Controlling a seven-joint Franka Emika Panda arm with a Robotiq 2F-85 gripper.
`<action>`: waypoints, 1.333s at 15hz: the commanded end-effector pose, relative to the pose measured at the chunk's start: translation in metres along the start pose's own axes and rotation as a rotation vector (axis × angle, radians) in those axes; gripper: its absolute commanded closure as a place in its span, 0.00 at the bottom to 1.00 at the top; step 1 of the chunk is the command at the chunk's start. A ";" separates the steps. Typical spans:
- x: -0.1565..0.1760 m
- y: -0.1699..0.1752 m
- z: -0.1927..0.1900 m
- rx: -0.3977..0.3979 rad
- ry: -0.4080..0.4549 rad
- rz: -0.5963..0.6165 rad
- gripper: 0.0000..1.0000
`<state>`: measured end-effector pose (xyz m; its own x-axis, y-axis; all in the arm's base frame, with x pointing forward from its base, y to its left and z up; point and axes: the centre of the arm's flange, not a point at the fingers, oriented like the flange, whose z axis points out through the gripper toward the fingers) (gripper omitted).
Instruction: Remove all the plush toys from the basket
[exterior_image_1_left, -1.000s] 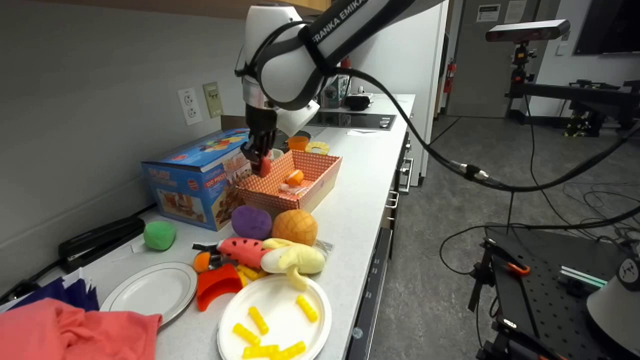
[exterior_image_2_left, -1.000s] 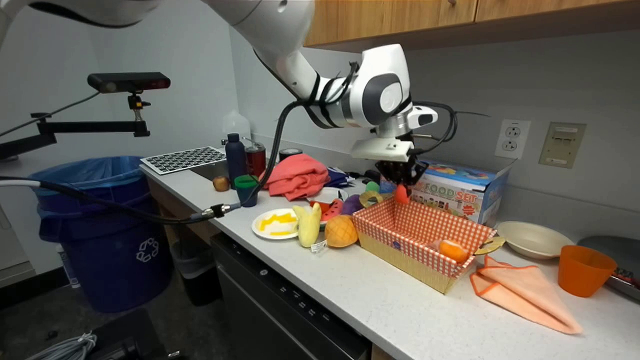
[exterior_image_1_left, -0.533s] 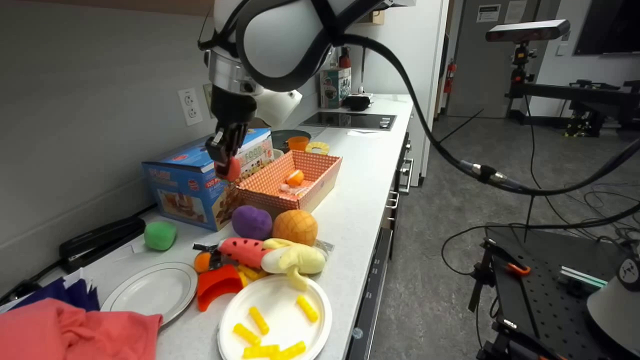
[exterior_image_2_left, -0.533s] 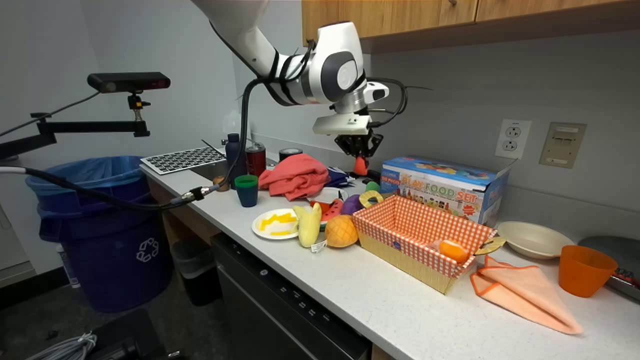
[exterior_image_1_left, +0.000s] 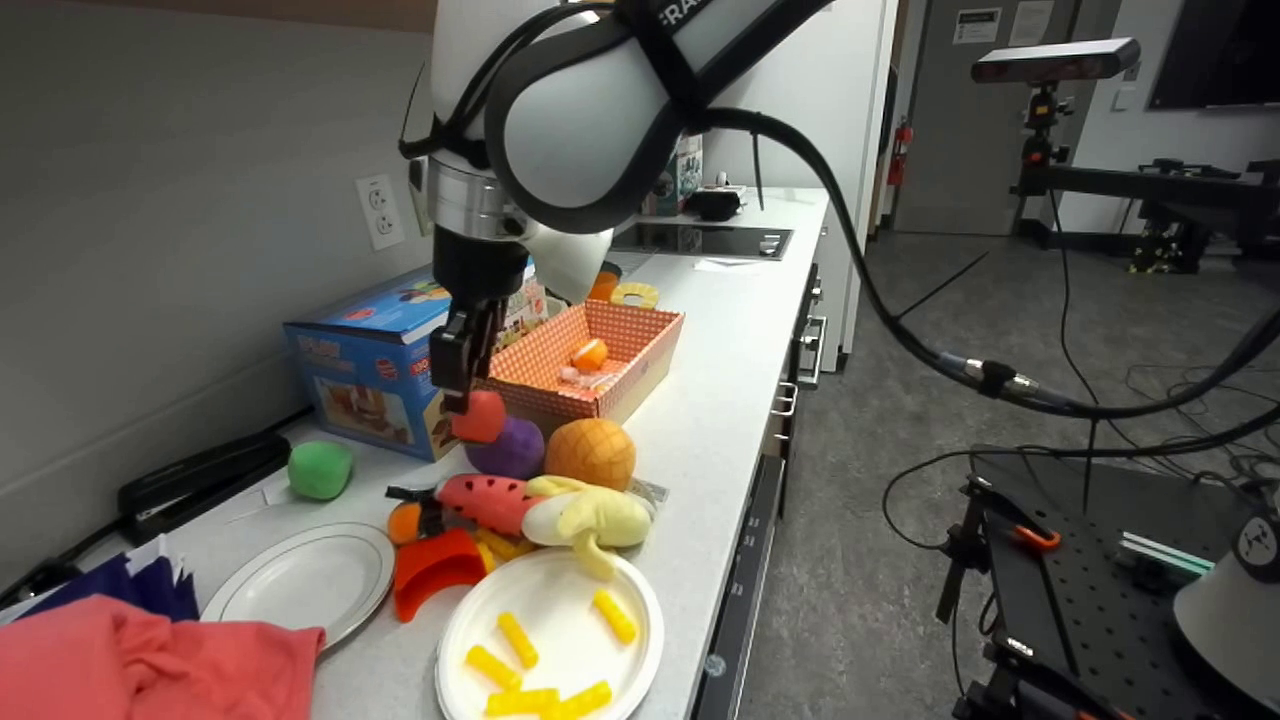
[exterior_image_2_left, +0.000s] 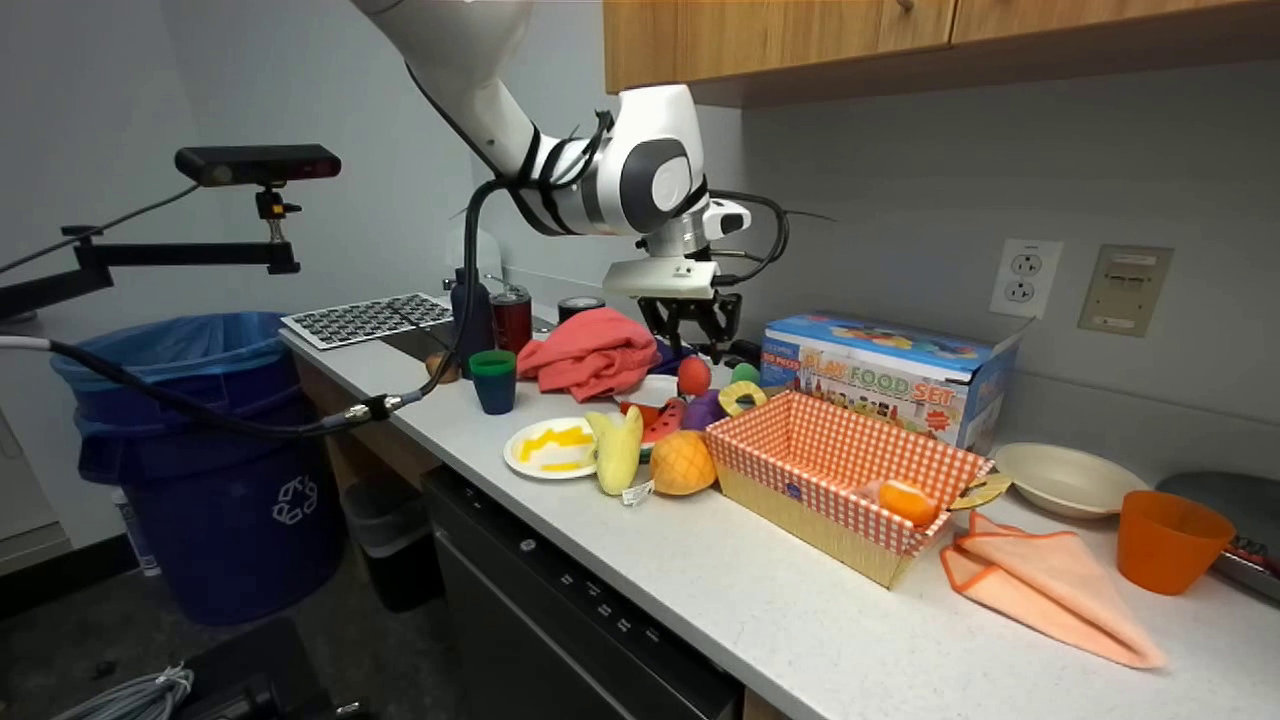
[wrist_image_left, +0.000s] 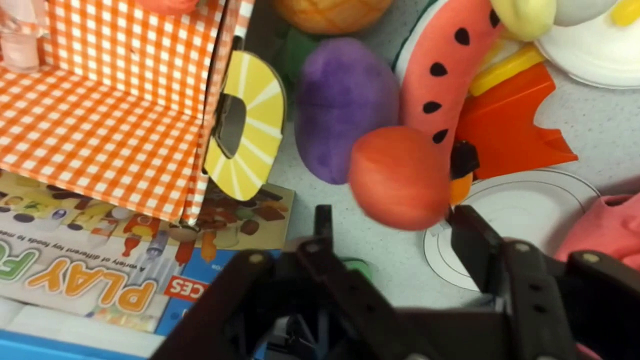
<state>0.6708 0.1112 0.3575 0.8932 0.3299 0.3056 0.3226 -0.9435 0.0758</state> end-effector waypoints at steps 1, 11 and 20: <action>-0.002 0.026 -0.018 0.011 0.039 0.036 0.05; -0.027 0.160 -0.001 -0.126 0.010 0.270 0.00; -0.039 0.205 0.075 -0.213 -0.096 0.381 0.00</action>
<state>0.6983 -0.0877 0.3008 0.9655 -0.0169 0.2600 -0.0566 -0.9877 0.1460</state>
